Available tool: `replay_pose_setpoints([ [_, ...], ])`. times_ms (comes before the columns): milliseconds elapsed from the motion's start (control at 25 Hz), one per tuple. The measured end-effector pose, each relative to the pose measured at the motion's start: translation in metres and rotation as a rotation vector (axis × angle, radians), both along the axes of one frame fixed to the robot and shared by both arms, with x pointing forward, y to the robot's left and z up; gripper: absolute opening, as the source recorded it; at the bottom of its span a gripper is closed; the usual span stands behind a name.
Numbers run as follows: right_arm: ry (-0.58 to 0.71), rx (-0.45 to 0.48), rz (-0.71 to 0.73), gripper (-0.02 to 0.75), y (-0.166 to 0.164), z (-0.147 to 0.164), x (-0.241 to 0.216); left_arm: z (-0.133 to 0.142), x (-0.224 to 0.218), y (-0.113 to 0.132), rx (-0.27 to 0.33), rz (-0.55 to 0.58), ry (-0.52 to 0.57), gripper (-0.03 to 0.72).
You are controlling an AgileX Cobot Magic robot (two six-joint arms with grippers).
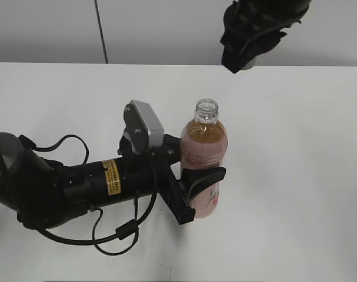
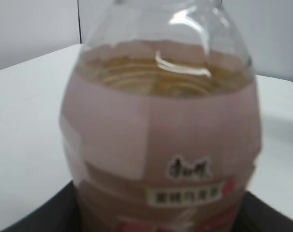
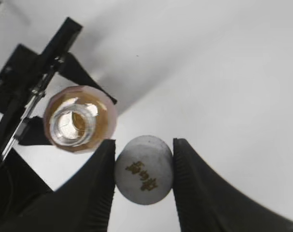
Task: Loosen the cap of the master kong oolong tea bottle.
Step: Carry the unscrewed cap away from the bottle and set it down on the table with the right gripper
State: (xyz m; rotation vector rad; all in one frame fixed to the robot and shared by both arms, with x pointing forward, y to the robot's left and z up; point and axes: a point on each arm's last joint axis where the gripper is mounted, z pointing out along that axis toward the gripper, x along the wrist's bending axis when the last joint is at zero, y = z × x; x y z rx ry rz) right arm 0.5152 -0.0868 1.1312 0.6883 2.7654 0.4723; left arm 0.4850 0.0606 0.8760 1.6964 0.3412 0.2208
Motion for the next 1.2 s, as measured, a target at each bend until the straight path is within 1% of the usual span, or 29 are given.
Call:
replay_pose_setpoints([
  [120, 0.037, 0.036, -0.22, 0.274, -0.017, -0.003, 0.012, 0.0, -0.001, 0.0, 0.004, -0.016, -0.004, 0.382],
  [240, 0.084, 0.052, -0.415, 0.273, -0.043, -0.012, 0.025, 0.0, -0.002, -0.001, 0.006, -0.028, -0.006, 0.382],
  [360, 0.159, 0.017, -0.551, 0.274, -0.074, -0.037, 0.03, 0.0, -0.003, -0.001, 0.007, -0.038, -0.008, 0.382],
  [480, 0.27, -0.057, -0.641, 0.274, -0.102, -0.073, 0.025, 0.0, -0.004, -0.001, 0.008, -0.047, -0.01, 0.382],
  [600, 0.384, -0.133, -0.701, 0.273, -0.125, -0.11, 0.013, 0.0, -0.004, -0.001, 0.007, -0.048, -0.01, 0.382],
  [680, 0.4, -0.119, -0.73, 0.273, -0.133, -0.128, 0.009, 0.0, -0.004, -0.001, 0.007, -0.048, -0.01, 0.382],
  [760, 0.383, -0.101, -0.752, 0.273, -0.14, -0.143, 0.008, 0.0, -0.004, -0.001, 0.008, -0.05, -0.011, 0.382],
  [800, 0.379, -0.083, -0.758, 0.273, -0.141, -0.15, 0.007, 0.0, -0.004, -0.001, 0.008, -0.051, -0.011, 0.382],
  [880, 0.385, -0.076, -0.762, 0.273, -0.142, -0.166, 0.006, 0.0, -0.004, -0.001, 0.008, -0.052, -0.011, 0.382],
  [1080, 0.454, -0.023, -0.763, 0.273, -0.132, -0.201, 0.015, 0.0, -0.005, -0.002, 0.008, -0.056, -0.012, 0.382],
  [1200, 0.466, 0.011, -0.778, 0.273, -0.128, -0.218, 0.022, 0.0, -0.005, -0.002, 0.008, -0.056, -0.012, 0.382],
])
